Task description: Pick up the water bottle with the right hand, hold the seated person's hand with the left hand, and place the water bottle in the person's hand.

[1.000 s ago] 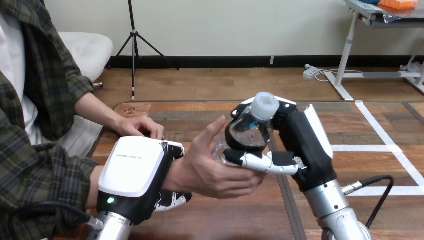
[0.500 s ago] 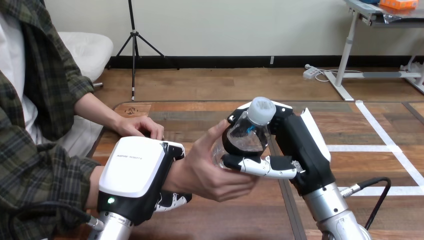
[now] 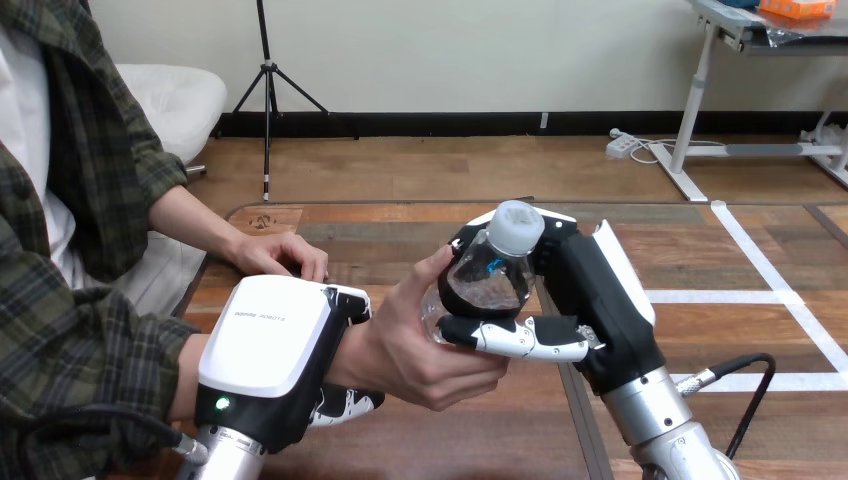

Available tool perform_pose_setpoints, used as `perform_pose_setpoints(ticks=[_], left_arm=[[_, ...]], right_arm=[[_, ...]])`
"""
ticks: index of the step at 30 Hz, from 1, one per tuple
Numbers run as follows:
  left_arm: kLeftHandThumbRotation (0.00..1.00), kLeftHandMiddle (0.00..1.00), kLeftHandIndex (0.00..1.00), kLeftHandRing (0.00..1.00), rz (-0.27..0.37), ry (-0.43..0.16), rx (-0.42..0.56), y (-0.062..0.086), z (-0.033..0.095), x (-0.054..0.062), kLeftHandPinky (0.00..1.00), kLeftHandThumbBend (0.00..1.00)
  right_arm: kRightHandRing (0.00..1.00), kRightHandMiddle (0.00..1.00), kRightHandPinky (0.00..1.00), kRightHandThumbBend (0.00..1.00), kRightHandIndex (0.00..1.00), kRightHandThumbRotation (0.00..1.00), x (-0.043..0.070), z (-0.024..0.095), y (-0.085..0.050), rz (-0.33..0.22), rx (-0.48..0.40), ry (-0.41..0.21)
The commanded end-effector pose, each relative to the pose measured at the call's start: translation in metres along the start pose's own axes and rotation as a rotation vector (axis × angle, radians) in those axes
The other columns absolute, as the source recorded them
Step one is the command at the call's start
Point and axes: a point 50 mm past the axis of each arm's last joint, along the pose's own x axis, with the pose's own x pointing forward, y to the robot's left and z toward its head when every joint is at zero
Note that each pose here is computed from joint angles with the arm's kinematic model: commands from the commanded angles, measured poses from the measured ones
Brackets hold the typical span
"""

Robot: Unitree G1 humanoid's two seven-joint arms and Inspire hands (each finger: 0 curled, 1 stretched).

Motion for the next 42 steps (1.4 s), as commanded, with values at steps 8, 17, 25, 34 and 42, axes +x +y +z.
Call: perform_pose_setpoints(ticks=[8, 17, 25, 34, 42], left_arm=[[0.00, 0.32, 0.31, 0.28, 0.078, -0.043, 0.002, 0.0143, 0.0055, 0.0119, 0.26, 0.89], [0.00, 0.32, 0.31, 0.28, 0.075, -0.043, 0.004, 0.0140, 0.0048, 0.0122, 0.25, 0.89], [0.00, 0.32, 0.31, 0.28, 0.072, -0.039, 0.005, 0.0134, 0.0048, 0.0122, 0.26, 0.89], [0.00, 0.32, 0.31, 0.28, 0.074, -0.041, 0.001, 0.0130, 0.0050, 0.0119, 0.26, 0.88], [0.00, 0.32, 0.31, 0.28, 0.072, -0.041, -0.003, 0.0122, 0.0049, 0.0118, 0.26, 0.88]], right_arm=[[0.43, 0.47, 0.41, 0.72, 0.52, 0.00, 0.0172, 0.0175, 0.0024, 0.006, 0.006, -0.112], [0.43, 0.47, 0.41, 0.71, 0.52, 0.00, 0.0178, 0.0177, 0.0032, 0.010, 0.015, -0.110], [0.43, 0.47, 0.40, 0.71, 0.52, 0.00, 0.0180, 0.0179, 0.0034, 0.012, 0.017, -0.115], [0.43, 0.47, 0.40, 0.70, 0.52, 0.00, 0.0181, 0.0180, 0.0031, 0.017, 0.010, -0.114], [0.43, 0.48, 0.40, 0.69, 0.52, 0.00, 0.0180, 0.0179, 0.0029, 0.020, 0.007, -0.114]])
